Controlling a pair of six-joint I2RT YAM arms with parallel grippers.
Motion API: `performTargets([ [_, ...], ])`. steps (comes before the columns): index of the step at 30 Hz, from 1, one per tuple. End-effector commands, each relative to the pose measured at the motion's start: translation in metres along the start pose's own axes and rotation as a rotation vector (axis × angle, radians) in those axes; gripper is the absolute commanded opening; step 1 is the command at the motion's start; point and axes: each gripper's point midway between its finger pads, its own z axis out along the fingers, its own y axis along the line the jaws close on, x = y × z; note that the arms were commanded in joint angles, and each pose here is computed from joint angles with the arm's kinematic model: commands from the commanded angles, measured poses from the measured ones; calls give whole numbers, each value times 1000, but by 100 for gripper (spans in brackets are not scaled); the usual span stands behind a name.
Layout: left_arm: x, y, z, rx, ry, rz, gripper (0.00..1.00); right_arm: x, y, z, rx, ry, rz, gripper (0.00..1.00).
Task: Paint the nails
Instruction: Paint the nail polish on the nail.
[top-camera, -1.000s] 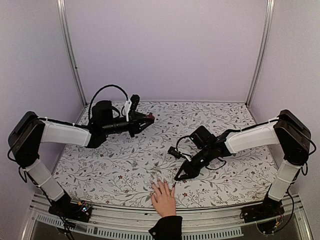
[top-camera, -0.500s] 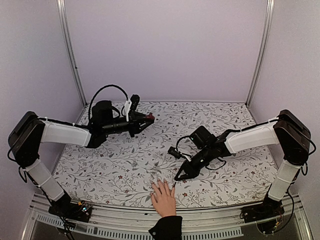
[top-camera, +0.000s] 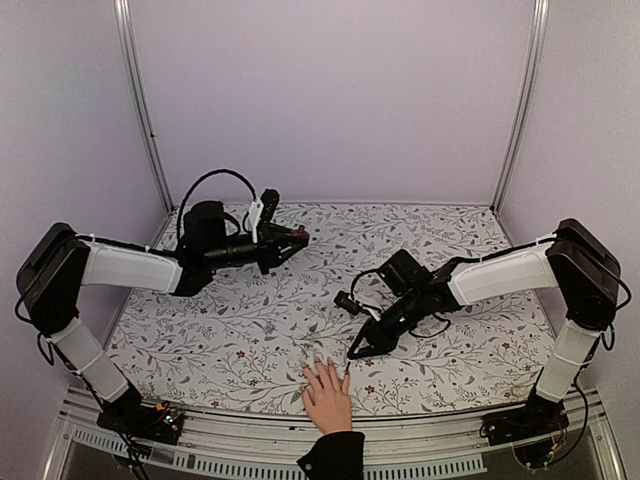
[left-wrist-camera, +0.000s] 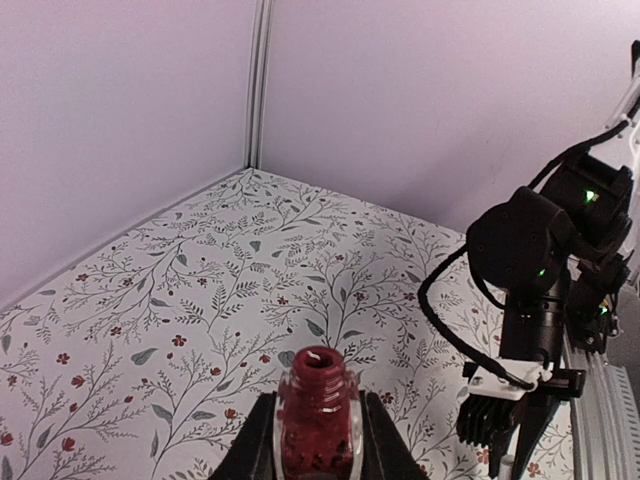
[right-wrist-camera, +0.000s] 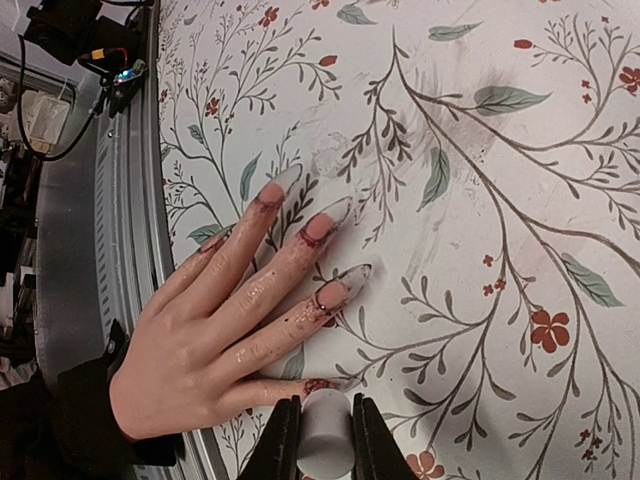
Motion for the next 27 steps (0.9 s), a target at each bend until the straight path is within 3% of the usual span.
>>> performTargets([
  [1,-6,4,-2,-4,-24,10,0,-5,-1,4,8,1,-16,0],
  [27,-6,4,-1,-1,-25,6,0,3,6,1,0,13,-24,0],
])
